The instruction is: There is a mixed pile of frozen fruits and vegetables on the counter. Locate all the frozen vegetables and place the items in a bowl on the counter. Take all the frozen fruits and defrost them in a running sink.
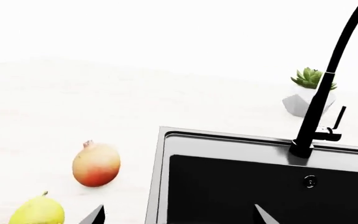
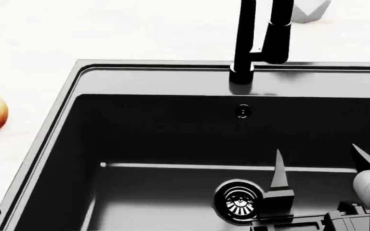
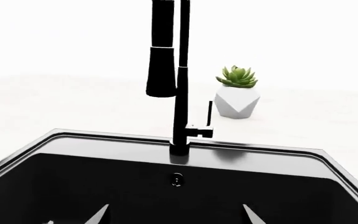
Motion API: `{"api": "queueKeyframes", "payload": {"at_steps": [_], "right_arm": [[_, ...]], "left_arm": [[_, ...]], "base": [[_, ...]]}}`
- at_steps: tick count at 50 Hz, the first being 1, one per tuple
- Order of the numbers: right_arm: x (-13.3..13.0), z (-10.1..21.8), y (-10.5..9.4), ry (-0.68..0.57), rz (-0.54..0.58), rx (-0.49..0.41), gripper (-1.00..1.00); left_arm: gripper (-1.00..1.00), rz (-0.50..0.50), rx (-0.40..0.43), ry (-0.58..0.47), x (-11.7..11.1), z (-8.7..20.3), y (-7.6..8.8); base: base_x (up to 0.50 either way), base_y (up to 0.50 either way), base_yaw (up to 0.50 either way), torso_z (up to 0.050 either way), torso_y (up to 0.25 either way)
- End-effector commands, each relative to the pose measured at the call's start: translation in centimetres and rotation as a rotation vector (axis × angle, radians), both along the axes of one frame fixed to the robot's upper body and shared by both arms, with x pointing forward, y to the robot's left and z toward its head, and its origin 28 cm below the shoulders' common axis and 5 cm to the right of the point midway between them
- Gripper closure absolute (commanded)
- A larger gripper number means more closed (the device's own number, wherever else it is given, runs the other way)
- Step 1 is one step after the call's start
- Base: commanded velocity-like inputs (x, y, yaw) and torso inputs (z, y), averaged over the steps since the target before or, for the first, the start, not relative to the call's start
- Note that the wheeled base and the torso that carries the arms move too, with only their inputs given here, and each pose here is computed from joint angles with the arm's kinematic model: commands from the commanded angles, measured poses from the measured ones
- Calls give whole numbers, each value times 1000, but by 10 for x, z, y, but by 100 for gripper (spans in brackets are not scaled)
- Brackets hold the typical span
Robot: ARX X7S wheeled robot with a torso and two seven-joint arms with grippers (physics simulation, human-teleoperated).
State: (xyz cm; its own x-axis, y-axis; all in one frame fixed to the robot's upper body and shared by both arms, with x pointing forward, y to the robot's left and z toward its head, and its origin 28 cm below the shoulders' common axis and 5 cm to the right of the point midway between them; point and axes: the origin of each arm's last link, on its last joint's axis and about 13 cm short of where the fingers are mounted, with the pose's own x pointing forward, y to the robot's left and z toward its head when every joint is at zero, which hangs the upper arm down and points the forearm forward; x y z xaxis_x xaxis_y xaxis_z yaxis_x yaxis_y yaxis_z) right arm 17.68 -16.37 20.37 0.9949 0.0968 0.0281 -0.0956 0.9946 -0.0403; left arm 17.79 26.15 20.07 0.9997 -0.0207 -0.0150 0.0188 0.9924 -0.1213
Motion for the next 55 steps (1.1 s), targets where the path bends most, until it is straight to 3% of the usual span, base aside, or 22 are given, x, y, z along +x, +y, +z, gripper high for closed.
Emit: {"api": "queueKeyframes", "payload": {"at_steps": [1, 8, 9, 49, 55], "right_arm": [[4, 0, -3, -22, -4, 22, -100], [2, -1, -4, -21, -4, 25, -100], [2, -1, -4, -21, -4, 25, -100], [3, -4, -3, -18, -11, 23, -100], [3, -4, -4, -23, -19, 41, -100]], "left_arm": [[-100, -22, -40, -37, 0, 9, 2], [-100, -32, -48, -18, -1, 4, 1], [-100, -35, -6, -19, -2, 3, 1], [-100, -40, -25, -1, 0, 1, 0], [-100, -33, -24, 5, 1, 1, 0]], "base": [[0, 500, 0, 0, 0], [0, 500, 0, 0, 0], [-1, 500, 0, 0, 0], [-1, 500, 0, 0, 0], [0, 0, 0, 0, 0]]}}
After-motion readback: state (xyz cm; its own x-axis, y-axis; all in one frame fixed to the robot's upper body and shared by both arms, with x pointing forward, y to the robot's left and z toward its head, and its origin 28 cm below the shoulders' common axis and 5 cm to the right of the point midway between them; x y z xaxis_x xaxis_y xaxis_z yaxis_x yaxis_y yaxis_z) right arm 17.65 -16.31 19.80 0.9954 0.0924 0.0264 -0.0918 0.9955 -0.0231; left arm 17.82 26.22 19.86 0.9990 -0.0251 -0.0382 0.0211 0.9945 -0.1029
